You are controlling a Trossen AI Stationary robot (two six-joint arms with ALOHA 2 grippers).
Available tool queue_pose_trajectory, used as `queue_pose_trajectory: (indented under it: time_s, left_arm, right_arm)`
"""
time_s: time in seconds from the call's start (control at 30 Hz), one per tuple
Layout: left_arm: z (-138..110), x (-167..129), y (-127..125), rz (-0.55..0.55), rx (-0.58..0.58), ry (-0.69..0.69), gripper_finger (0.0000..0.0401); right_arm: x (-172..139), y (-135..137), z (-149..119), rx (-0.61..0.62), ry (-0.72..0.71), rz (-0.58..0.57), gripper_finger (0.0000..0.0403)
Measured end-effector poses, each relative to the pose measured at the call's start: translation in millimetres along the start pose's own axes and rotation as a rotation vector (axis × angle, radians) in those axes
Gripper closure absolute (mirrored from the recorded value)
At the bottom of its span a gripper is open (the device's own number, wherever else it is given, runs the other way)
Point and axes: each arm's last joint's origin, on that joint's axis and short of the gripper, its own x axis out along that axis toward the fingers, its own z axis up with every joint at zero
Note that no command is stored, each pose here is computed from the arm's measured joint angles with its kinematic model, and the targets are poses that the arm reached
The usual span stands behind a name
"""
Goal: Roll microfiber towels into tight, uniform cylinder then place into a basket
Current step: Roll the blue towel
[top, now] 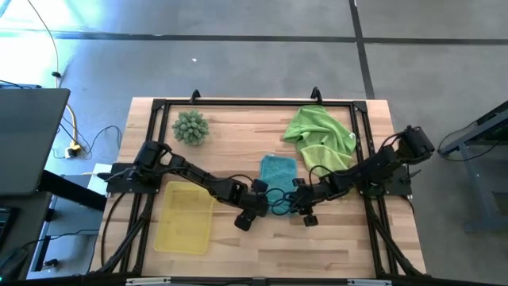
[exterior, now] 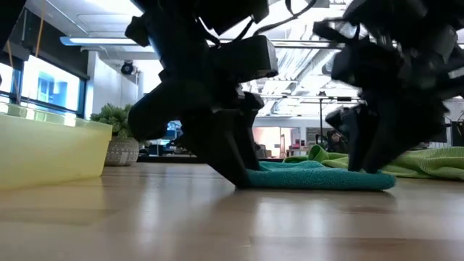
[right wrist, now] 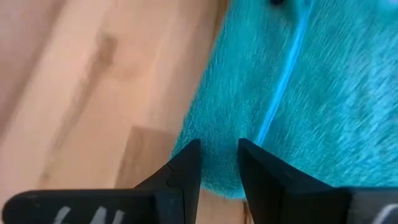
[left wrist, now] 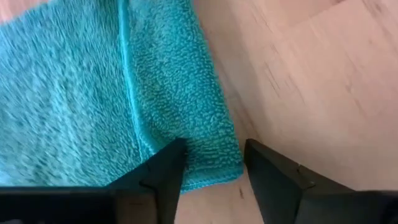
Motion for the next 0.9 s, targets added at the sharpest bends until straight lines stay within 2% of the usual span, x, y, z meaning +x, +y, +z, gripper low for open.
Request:
queue_pose_trajectory:
  time_s: [0.13,0.3,0.37,0.53,0.67,0.83,0.9]
  left_arm:
    - [-2.0,3.0,-1.2,-0.023,-0.07,0.011,0.0287]
    - [-2.0,3.8,-1.5,-0.023,-0.162,0.004,0.0321]
    - [-1.4,4.1,-1.3,-0.022,-0.197,-0.004,0.0327]
    - [-1.0,4.1,-1.2,-0.021,-0.241,-0.008,0.0328]
    - [-0.6,4.1,-1.5,-0.022,-0.268,-0.012,0.0326]
    - [-0.2,3.9,-3.6,-0.024,-0.292,-0.012,0.0325]
    - [0.1,3.8,-4.8,-0.025,-0.304,-0.013,0.0325]
  right_arm:
    - [-17.8,0.7,8.3,0.004,-0.061,-0.024,0.0305]
    - [-36.4,9.8,16.8,0.118,-0.153,-0.028,0.0305]
    - [-35.2,19.3,17.6,0.121,-0.186,-0.047,0.0305]
    - [-18.7,38.6,7.2,0.069,-0.158,-0.115,0.0295]
    - [-2.4,47.3,-0.9,0.077,-0.13,-0.105,0.0267]
    - [12.9,50.2,-7.5,-0.093,-0.104,-0.119,0.0237]
    - [14.4,50.2,-8.3,-0.115,-0.106,-0.144,0.0234]
